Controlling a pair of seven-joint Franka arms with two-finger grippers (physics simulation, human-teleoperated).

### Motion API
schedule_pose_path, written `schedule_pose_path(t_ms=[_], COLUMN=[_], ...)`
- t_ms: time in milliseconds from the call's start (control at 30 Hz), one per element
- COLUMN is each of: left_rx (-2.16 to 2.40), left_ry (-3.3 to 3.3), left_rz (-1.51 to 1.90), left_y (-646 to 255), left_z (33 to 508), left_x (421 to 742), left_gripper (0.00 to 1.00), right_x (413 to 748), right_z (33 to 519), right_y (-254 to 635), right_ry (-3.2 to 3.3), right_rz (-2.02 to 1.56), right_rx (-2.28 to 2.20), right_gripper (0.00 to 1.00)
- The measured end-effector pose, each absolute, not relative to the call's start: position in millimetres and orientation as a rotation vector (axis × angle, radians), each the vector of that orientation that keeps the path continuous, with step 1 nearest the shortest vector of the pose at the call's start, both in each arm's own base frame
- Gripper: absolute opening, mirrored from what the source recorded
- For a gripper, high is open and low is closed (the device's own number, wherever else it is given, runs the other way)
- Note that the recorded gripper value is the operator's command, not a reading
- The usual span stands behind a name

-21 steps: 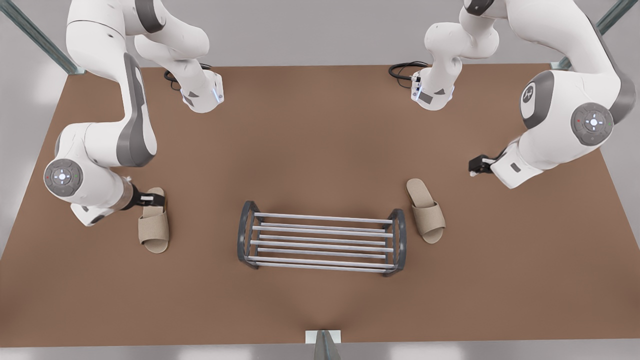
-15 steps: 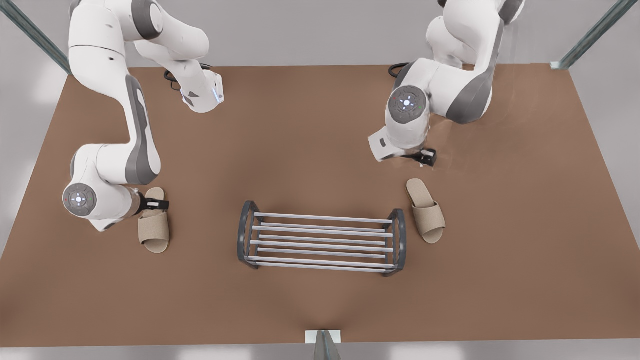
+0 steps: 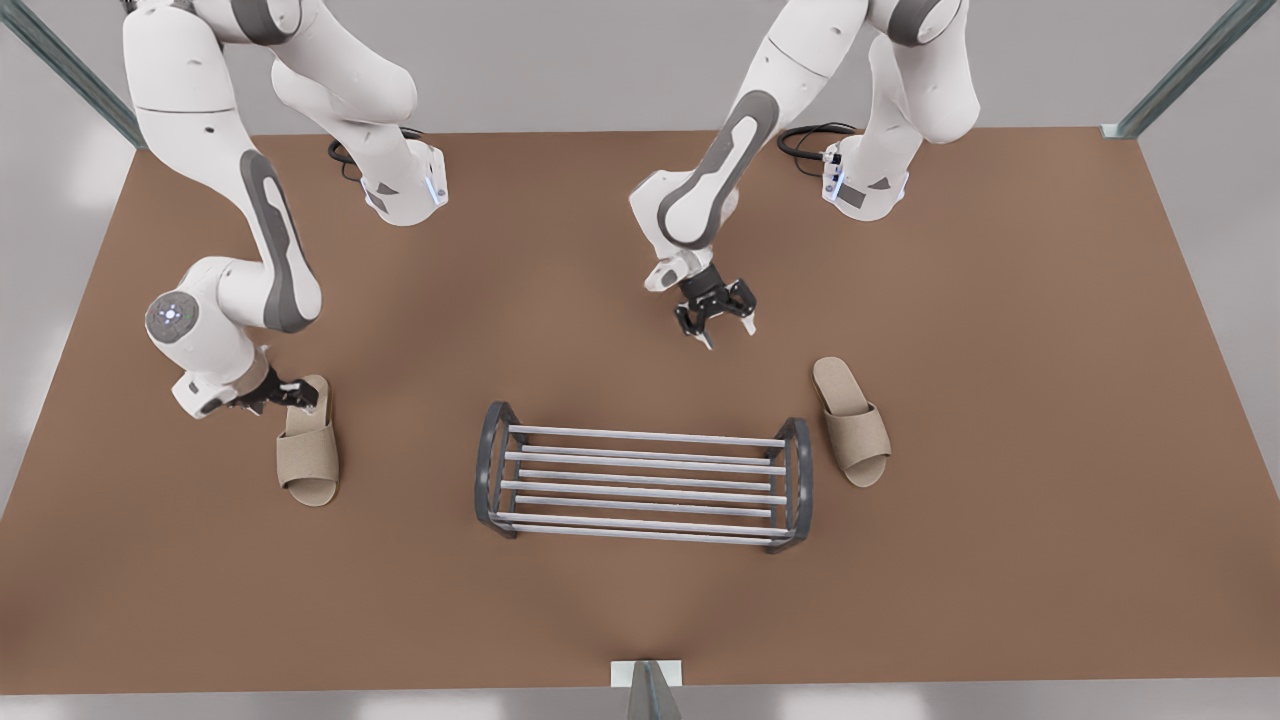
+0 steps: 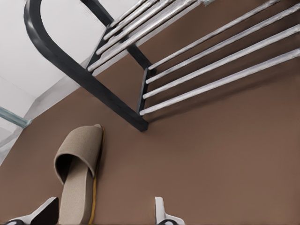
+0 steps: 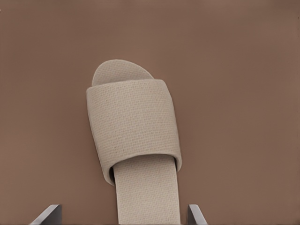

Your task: Place the right shoe on the shoe rack with the right arm, and place the left shoe on the shoe rack with the left arm

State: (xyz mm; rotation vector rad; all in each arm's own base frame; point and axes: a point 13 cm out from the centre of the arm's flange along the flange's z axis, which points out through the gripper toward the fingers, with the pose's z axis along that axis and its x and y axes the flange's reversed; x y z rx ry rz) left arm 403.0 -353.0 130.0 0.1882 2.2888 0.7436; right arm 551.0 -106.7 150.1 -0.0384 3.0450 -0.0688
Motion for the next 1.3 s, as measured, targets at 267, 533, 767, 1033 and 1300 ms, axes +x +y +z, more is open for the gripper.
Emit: schedule_pose_path(t_ms=[267, 533, 767, 1033, 1300], left_rx=[-0.049, -0.519, -0.514, -0.358, -0.348], left_ry=[2.281, 2.16, 2.12, 2.112, 2.083], left_rz=[0.351, 0.273, 0.267, 0.276, 0.243], left_y=[-298.5, -201.1, -165.1, -162.3, -164.2], left_z=[73.3, 56.4, 45.8, 37.5, 58.8], left_x=[351.4, 411.2, 449.8, 482.3, 498.7], left_gripper=[1.0, 1.0, 1.0, 1.0, 1.0], right_x=[565.9, 556.2, 558.5, 550.6, 560.0], right_z=[156.1, 131.3, 118.1, 80.0, 67.4], right_y=[-177.9, -155.5, -150.3, -144.3, -135.6], right_ry=[2.929, 2.939, 2.937, 2.967, 2.956], right_rz=[-0.14, -0.131, -0.126, -0.095, -0.078], right_rx=[-0.129, -0.35, -0.458, -0.541, -0.574], right_gripper=[1.0, 1.0, 1.0, 1.0, 1.0])
